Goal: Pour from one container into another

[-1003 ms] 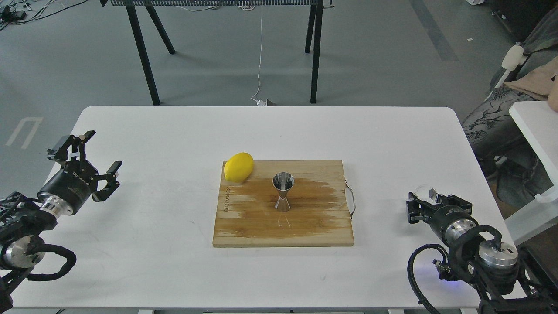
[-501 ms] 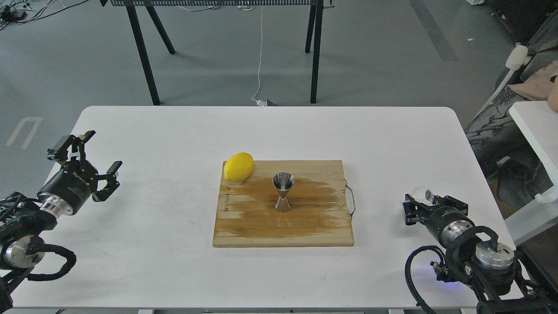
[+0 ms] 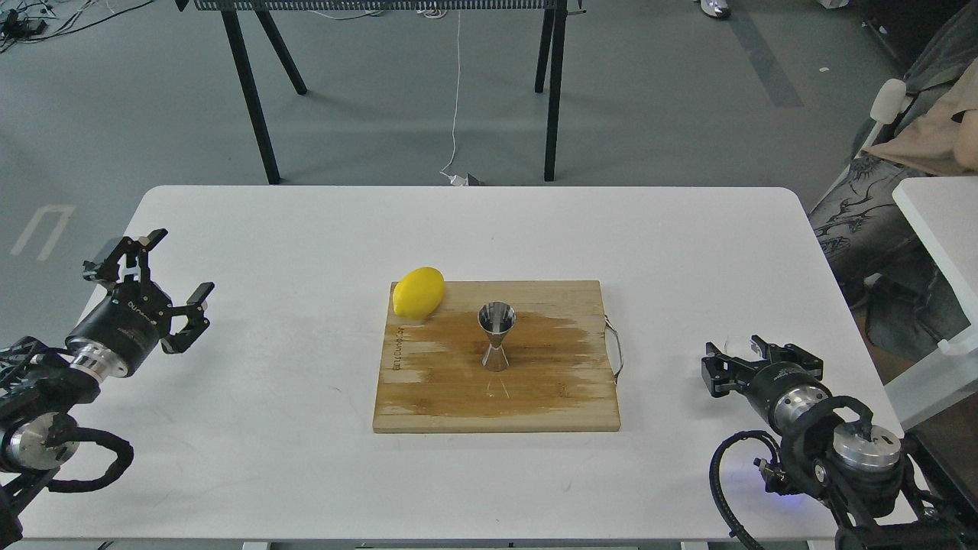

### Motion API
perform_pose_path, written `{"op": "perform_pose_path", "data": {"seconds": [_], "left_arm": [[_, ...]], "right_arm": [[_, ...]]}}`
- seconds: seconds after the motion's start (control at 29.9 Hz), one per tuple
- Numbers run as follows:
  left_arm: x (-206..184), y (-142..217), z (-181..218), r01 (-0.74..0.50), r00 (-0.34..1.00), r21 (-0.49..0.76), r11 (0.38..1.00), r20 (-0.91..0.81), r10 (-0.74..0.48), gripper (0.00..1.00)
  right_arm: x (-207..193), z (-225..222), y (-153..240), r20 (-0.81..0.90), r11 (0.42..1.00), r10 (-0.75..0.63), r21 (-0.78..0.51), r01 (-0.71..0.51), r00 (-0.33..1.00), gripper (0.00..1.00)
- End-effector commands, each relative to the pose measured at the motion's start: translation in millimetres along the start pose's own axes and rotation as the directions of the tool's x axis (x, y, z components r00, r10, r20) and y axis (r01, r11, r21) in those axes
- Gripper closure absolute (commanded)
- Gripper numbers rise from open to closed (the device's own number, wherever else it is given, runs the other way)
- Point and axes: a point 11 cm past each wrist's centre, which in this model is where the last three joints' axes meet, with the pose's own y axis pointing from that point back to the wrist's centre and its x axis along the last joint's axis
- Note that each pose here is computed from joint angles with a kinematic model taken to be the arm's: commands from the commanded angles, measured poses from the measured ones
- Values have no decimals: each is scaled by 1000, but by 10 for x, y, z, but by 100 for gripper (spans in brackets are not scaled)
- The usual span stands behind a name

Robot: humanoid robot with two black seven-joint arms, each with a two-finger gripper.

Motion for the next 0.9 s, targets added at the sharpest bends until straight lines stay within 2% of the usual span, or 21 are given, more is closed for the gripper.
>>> {"op": "perform_pose_path", "data": {"seconds": [0.0, 0.17, 0.4, 0.63, 0.77, 0.87], "left_arm": [[-2, -1, 0, 1, 1000, 0, 1000, 0, -1, 1], [-2, -1, 0, 1, 1000, 0, 1000, 0, -1, 1], [-2, -1, 0, 1, 1000, 0, 1000, 0, -1, 1], [3, 1, 9, 0, 1000, -1, 1000, 1, 0, 1], [7, 6, 4, -2, 1000, -1, 1000, 0, 2, 1], [6, 6, 4, -2, 1000, -1, 1000, 0, 2, 1]], "right_arm": [[-19, 6, 4, -1, 1000, -6, -2, 6, 1000, 18], [-39, 12, 7, -2, 1000, -11, -3, 11, 1000, 6], [-220, 32, 75, -17, 998, -67, -15, 67, 998, 3], [-685, -5, 258, -97, 977, -211, -59, 206, 973, 3], [-1015, -37, 373, -171, 926, -374, -117, 359, 911, 2], [-1339, -120, 464, -247, 837, -547, -175, 519, 800, 2]]}}
